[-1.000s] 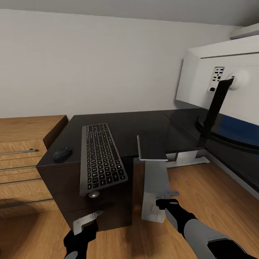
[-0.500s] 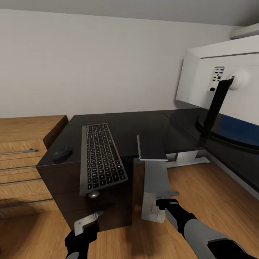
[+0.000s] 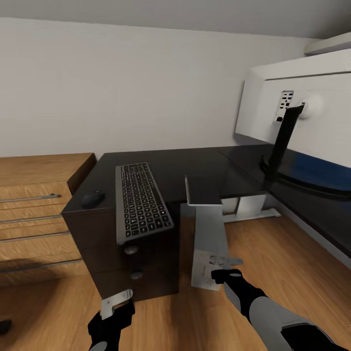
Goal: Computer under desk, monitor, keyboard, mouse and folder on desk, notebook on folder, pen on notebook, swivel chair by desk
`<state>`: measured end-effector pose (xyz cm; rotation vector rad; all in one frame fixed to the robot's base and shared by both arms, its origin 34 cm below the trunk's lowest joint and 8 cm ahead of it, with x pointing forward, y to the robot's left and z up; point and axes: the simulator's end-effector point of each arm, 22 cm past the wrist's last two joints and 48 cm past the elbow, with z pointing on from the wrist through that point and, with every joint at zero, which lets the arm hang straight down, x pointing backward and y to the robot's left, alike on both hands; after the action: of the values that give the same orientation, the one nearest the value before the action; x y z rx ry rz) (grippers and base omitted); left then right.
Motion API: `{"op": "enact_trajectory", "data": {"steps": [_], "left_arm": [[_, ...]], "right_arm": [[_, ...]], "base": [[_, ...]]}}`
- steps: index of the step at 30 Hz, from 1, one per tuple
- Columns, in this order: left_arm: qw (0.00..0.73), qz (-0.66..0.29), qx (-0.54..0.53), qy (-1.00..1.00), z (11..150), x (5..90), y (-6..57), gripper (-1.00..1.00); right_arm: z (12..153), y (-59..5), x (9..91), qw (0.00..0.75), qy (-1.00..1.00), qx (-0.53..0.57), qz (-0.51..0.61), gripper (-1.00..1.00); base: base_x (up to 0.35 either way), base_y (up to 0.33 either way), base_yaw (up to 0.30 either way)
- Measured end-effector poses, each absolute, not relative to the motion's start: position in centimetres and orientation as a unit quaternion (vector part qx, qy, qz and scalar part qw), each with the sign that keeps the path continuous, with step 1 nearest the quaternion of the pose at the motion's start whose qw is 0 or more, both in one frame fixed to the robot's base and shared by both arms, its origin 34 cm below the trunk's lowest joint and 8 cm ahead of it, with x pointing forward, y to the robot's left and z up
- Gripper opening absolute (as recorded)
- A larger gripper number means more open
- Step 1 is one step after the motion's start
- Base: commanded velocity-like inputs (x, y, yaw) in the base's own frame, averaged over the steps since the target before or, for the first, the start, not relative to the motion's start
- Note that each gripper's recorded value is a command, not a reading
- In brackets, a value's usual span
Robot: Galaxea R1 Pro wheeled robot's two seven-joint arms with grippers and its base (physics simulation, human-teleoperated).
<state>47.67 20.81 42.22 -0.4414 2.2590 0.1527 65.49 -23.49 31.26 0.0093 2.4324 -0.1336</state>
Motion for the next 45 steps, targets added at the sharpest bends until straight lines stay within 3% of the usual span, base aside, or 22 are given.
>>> {"op": "enact_trajectory", "data": {"steps": [19, 45], "left_arm": [[0.396, 0.07, -0.174, 0.899, 41.3, 47.3, 21.3, 1.0], [0.434, 0.067, -0.183, 0.88, 44.8, 47.9, 21.7, 1.0]], "right_arm": [[33.1, -23.1, 67.4, 0.402, 0.914, 0.009, -0.048, 1.0], [38.9, -23.2, 69.1, 0.458, 0.887, 0.014, -0.047, 1.0]], "base": [[-0.328, 0.0, 0.0], [-0.046, 0.0, 0.0]]}}
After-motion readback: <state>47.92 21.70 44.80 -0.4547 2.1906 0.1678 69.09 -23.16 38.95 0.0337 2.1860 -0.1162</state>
